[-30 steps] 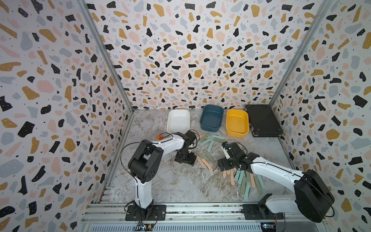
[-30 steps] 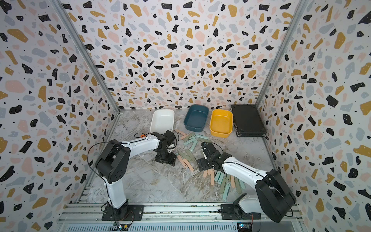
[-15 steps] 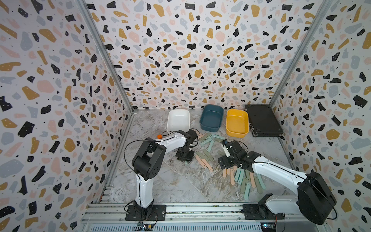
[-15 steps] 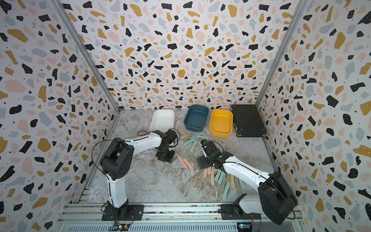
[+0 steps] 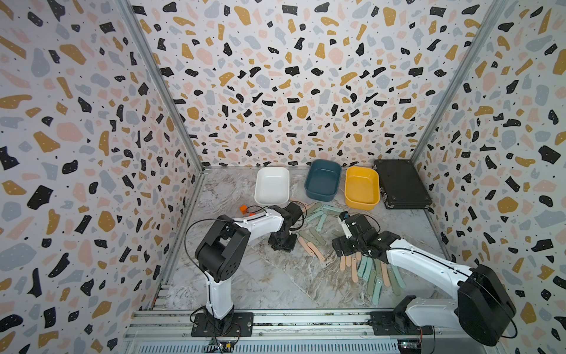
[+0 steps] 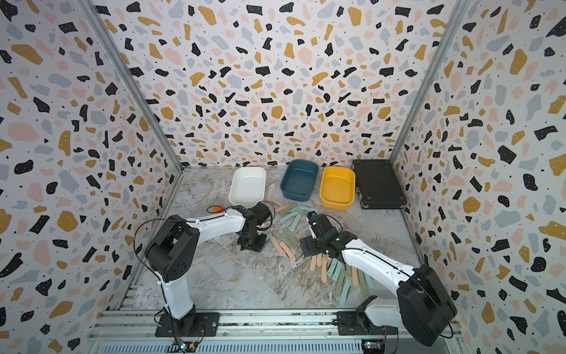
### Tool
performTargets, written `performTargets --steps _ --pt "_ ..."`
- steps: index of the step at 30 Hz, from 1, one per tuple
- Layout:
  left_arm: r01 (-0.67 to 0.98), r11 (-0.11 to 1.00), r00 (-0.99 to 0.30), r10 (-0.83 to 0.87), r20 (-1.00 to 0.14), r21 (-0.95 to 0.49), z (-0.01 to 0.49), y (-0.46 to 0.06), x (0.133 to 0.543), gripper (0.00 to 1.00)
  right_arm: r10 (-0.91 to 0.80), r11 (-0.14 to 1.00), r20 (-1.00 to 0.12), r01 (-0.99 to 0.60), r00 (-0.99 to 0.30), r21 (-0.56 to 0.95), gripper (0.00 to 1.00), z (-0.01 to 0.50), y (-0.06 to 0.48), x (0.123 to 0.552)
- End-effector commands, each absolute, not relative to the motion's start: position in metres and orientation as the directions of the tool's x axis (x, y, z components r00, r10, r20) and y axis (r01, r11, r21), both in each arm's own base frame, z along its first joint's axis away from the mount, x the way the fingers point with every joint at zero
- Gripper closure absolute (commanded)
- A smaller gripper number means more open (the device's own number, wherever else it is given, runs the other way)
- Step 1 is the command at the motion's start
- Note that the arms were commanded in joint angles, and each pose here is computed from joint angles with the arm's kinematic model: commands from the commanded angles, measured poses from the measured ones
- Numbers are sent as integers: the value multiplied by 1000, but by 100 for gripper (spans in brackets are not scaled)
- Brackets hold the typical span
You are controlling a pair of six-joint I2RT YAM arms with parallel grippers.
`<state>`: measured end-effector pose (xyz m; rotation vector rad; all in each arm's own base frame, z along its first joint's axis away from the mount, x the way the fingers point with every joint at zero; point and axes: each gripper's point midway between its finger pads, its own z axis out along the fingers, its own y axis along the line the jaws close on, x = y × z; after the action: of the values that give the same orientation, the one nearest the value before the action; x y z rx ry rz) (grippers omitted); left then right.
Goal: Place the fruit knives into the storage box by color
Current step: Pick up the fruit knife from the center of the board.
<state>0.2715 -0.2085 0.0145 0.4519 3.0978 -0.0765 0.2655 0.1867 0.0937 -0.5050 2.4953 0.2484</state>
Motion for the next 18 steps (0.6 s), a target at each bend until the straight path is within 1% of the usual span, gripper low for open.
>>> performTargets --steps 1,3,4,7,8,14,18 --pt "293 956 -955 292 59 12 -8 -198 266 47 -262 918 -603 -388 -754 86 5 105 188 267" --pt "302 953 -952 301 61 18 -11 -200 271 39 -265 920 -603 -385 -752 77 4 106 187 268" --pt "310 950 -949 308 64 21 -12 -202 274 37 -267 920 -606 -386 -749 72 4 106 186 269" --pt "317 948 -946 315 71 20 -19 -207 280 36 -269 920 -610 -387 -745 67 4 108 186 270" --pt "320 947 -946 318 70 19 -21 -209 283 38 -268 920 -612 -387 -744 68 4 109 187 271" --pt "326 945 -942 325 81 0 -30 -219 289 57 -264 921 -614 -383 -744 68 4 109 186 270" --pt "318 948 -945 318 72 -15 -25 -220 288 71 -263 921 -615 -383 -744 70 3 111 184 268"
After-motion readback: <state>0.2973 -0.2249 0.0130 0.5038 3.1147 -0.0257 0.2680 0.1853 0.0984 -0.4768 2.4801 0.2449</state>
